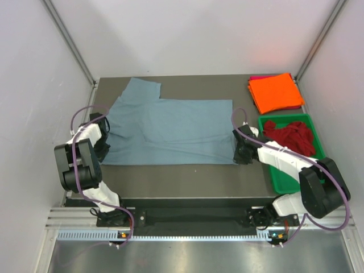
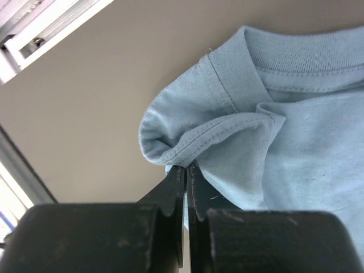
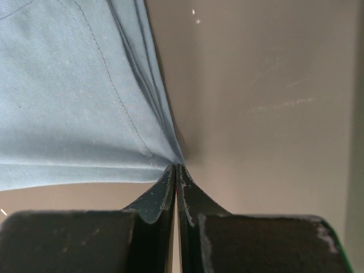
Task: Fold and stack the t-shirts
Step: Fold the tshirt
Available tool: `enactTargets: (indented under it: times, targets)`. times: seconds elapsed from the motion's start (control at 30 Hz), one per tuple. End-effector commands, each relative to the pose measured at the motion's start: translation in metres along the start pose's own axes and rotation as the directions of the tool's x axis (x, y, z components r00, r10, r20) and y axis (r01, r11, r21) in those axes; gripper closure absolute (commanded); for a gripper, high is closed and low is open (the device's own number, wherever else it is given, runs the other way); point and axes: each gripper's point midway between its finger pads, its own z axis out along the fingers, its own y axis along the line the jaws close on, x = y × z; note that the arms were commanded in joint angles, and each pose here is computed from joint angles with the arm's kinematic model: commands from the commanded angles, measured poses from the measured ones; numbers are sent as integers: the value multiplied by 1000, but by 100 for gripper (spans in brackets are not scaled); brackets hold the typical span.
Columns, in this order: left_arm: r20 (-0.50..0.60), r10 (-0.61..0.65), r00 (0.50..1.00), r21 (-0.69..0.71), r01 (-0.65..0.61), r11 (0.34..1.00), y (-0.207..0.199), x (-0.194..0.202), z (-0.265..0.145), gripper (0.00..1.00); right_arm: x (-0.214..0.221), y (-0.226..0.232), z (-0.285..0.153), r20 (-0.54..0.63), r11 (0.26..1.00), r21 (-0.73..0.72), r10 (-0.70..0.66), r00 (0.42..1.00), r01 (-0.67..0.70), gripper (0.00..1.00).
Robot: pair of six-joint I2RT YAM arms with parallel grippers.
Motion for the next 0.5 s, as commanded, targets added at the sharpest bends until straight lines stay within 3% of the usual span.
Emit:
enactTargets:
  times: [0.0,0.1,0.17,0.27,0.37,0.47]
  targets:
    - [65,20,998,-75,-15,997,14,-11,-8,99,7,-11,-1,16,1000,19,14,1000,-14,100]
    - [61,29,998,-71,-25,997,13,-9,-12,80,16,-13,1,-13,1000,19,16,1000,-16,99]
    - [60,35,998,-76,-30,997,15,-13,-20,71,13,-14,-2,-19,999,38,13,1000,-12,90]
    - [127,5,992,-25,-2,1000,4,-49,-49,68,0,-12,-14,2,999,47,5,1000,-5,77]
    - [156,-7,988,84,-6,996,-14,-70,-74,67,-22,2,-34,53,1000,-7,-2,999,3,74]
    - [169,26,985,342,-83,936,-57,-82,-105,67,-47,34,-52,125,980,-162,-93,988,113,72]
